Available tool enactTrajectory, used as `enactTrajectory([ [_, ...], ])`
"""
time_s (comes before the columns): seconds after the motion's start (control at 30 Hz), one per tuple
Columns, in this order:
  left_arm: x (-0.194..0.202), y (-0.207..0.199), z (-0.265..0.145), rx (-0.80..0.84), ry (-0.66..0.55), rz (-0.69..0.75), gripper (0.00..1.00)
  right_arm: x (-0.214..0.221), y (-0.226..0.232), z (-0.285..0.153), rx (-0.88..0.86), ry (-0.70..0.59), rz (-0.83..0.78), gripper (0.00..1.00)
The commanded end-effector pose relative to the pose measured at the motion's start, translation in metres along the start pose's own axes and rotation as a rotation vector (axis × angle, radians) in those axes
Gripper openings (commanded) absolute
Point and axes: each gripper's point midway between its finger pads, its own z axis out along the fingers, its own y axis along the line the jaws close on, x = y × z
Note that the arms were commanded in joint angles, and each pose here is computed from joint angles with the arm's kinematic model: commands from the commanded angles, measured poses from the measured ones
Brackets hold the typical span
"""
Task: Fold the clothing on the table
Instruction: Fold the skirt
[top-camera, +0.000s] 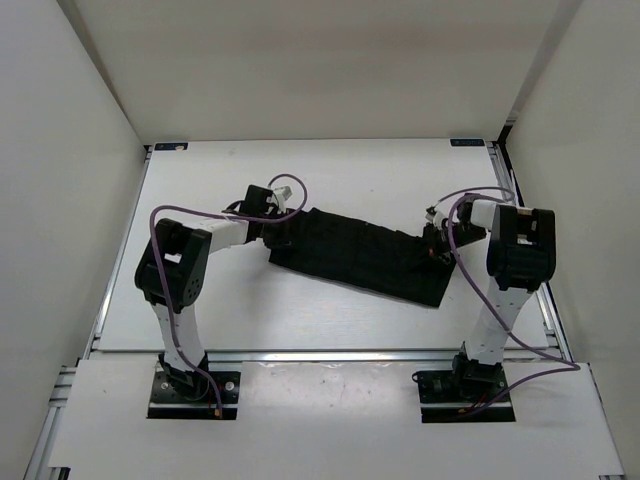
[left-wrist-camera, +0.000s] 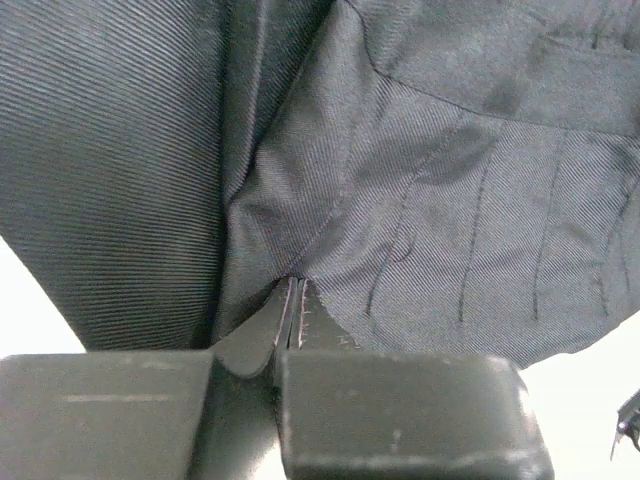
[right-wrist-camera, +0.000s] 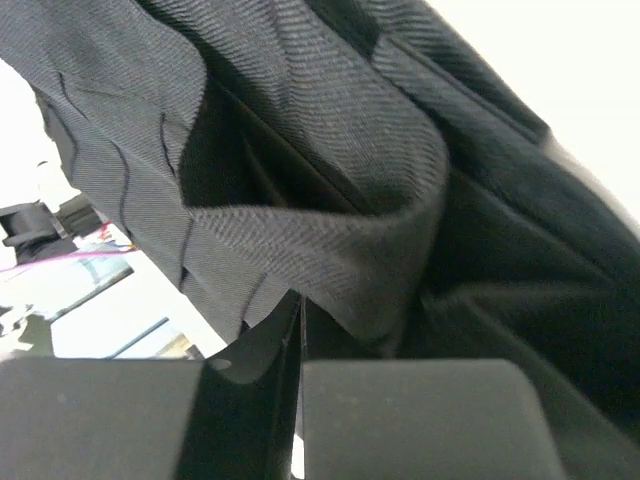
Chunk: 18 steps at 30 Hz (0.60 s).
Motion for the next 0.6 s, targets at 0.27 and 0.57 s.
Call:
enactTrajectory([
  [0.27, -0.095, -0.149, -0.080, 0.227, -0.439, 0.362, 0.00, -0.019, 0.047, -0.032, 0.083, -0.106, -0.339, 0.00],
  [0.57, -0.020, -0.229, -0.008, 0.814, 0.062, 0.074, 0.00, -0.025, 0.037, -0.011, 0.060, -0.047, -0.287, 0.00],
])
